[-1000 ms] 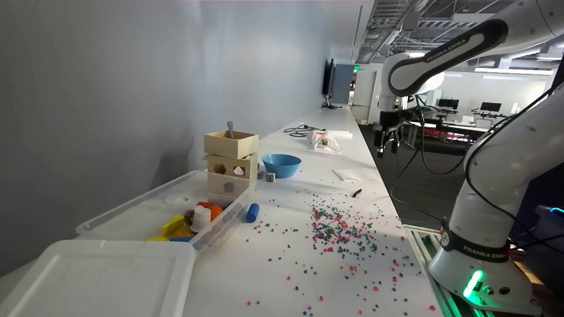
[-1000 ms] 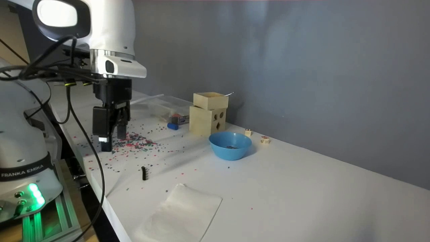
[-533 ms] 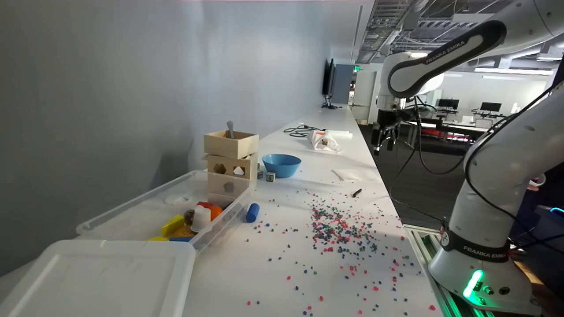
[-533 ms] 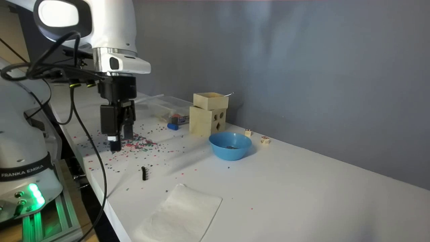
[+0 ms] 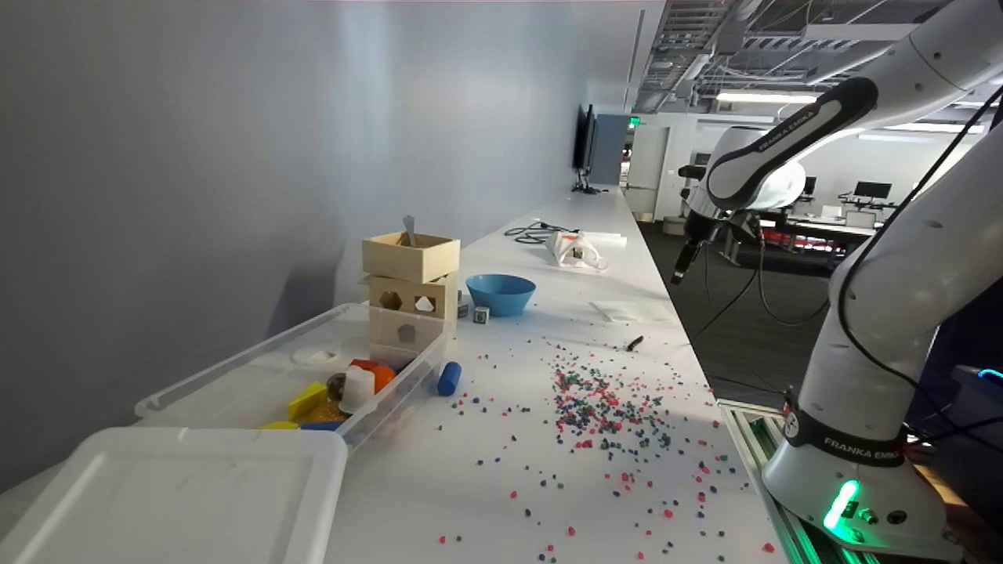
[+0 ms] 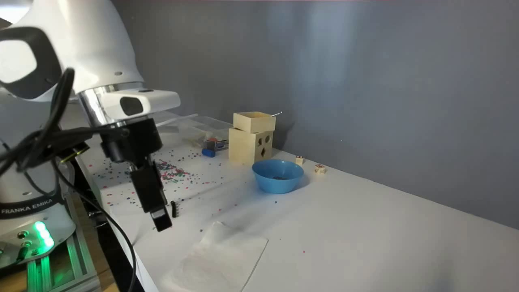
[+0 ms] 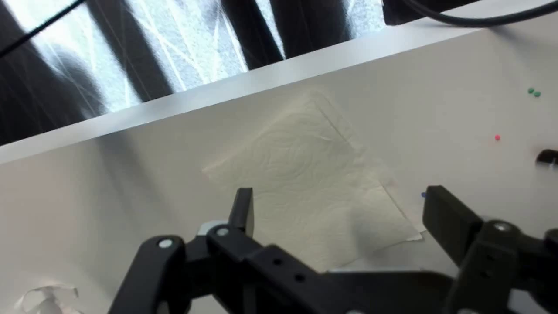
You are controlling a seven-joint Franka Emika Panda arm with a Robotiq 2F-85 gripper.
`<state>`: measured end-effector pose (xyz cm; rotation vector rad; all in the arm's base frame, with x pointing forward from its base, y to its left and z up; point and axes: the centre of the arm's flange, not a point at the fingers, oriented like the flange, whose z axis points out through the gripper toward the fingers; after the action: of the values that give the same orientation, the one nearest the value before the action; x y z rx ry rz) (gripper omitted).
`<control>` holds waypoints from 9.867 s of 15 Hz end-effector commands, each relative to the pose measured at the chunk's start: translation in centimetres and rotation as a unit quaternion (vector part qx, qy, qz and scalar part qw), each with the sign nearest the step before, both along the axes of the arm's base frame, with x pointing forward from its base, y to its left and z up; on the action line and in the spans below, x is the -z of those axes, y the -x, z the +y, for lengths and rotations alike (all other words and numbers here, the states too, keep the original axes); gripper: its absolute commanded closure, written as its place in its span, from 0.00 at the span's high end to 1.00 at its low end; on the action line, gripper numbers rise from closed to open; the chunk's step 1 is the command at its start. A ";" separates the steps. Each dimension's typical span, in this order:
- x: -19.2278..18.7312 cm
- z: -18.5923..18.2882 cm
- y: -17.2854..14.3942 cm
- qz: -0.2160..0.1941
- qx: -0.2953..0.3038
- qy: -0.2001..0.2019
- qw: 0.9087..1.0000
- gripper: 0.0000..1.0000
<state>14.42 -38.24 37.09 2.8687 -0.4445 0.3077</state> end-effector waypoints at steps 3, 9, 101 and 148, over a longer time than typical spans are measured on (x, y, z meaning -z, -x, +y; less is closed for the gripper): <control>2.0 -1.8 0.5 -0.010 0.010 -0.054 0.998 1.00; 2.3 -4.6 1.7 0.006 -0.119 -0.016 0.993 1.00; 10.9 -6.1 -11.1 0.067 -0.195 -0.216 0.954 0.00; 9.7 -7.7 -9.7 0.053 -0.124 -0.133 0.982 1.00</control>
<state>23.67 -45.85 29.11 3.2019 -0.0316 0.1442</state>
